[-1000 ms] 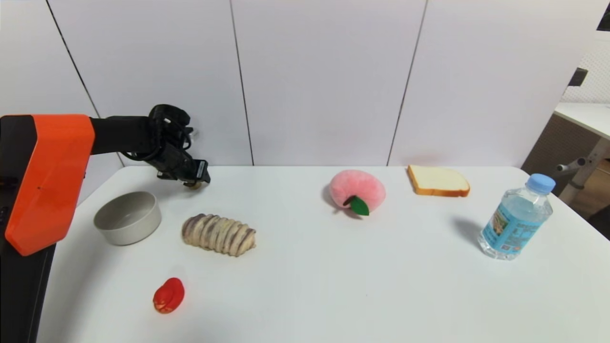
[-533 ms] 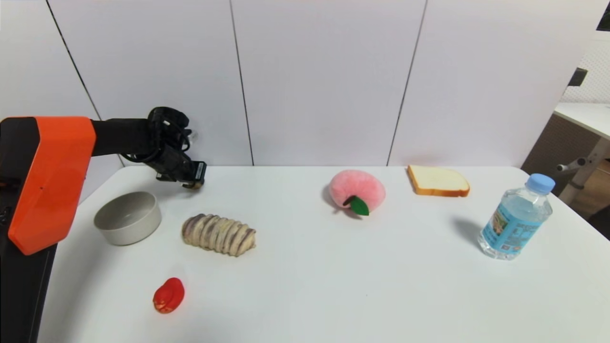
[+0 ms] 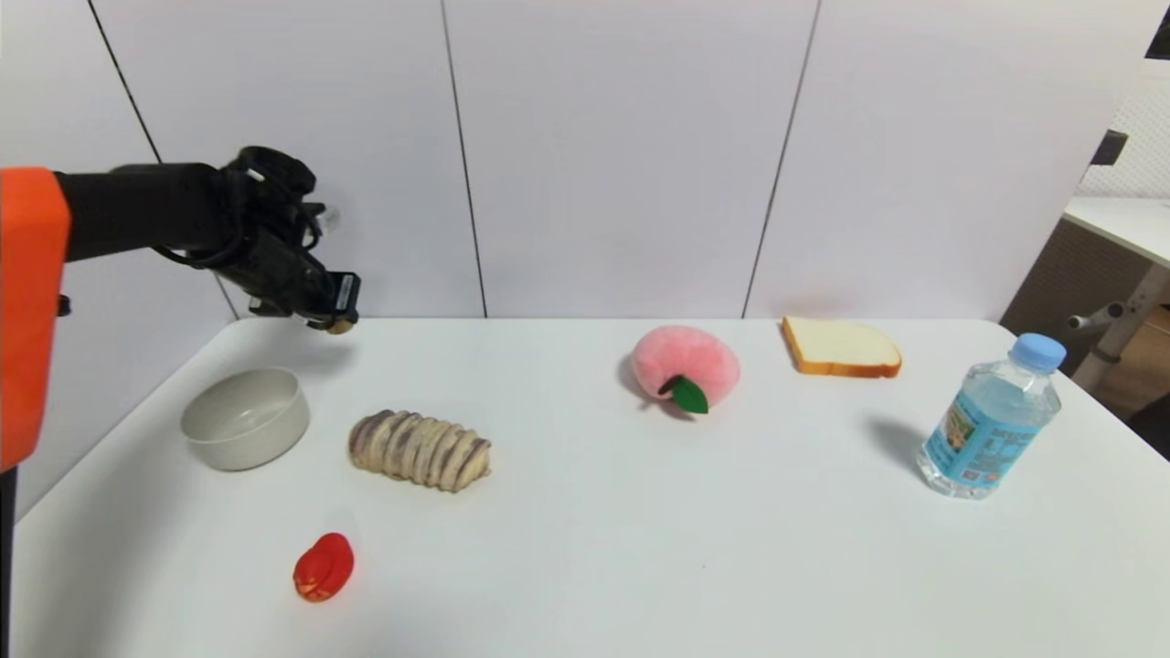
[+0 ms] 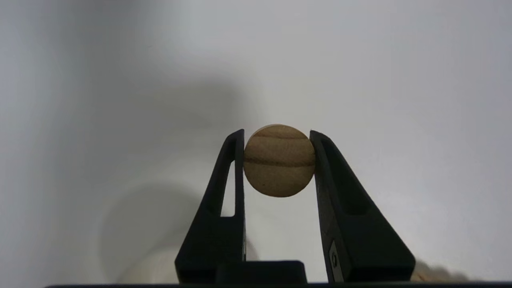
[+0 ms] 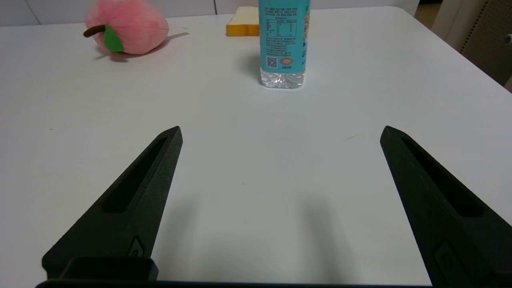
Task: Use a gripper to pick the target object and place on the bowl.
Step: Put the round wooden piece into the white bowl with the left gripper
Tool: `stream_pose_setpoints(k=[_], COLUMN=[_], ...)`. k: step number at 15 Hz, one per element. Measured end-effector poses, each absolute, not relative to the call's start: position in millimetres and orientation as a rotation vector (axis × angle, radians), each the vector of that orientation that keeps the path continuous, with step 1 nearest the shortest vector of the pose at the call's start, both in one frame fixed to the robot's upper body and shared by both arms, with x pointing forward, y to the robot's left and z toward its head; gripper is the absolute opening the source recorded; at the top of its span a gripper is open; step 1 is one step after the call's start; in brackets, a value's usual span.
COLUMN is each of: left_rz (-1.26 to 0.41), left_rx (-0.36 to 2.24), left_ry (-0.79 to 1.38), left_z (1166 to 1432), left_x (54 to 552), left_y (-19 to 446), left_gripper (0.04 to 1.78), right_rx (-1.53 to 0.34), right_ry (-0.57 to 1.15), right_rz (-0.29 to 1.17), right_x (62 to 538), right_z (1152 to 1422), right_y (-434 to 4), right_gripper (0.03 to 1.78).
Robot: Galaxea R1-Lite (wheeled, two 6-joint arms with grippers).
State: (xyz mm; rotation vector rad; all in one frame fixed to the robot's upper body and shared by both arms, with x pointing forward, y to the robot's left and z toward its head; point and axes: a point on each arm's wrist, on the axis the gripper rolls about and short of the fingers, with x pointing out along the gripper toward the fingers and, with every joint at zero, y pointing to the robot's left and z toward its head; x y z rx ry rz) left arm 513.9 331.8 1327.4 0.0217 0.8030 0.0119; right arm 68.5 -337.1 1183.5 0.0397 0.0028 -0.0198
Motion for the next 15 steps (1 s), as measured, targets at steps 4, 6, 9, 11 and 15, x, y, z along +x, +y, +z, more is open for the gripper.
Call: stream_pose_setpoints(k=[4,6,9,11,15], left_rz=[0.147,0.182,0.237,0.264,0.275], left_rx=[0.027,0.027,0.030,0.015,0.008], left_ry=[0.801,0.831,0.887,0.921,0.945], left_z=[1386.0,1396.5,1387.2,1375.4,1344.0], left_x=[450.5,425.1,404.6,398.6,401.4], left_y=[344.6,348.3,351.0,352.1,354.1], left_gripper=[0.51,0.51,0.51,0.51,0.51], right_rx=[0.040,0.040,0.039,0.040,0.040], right_ry=[0.003,0.003,0.003,0.003,0.003], right_rz=[-0.020,-0.020,-0.021,-0.021,-0.021], right_x=[68.5,68.5,68.5,68.5,68.5], right_z=[1183.5,1183.5,1183.5,1183.5,1183.5], right_y=[-337.1,-337.1,-337.1,-337.1,-337.1], right_gripper=[1.71,1.71,1.71,1.71,1.71])
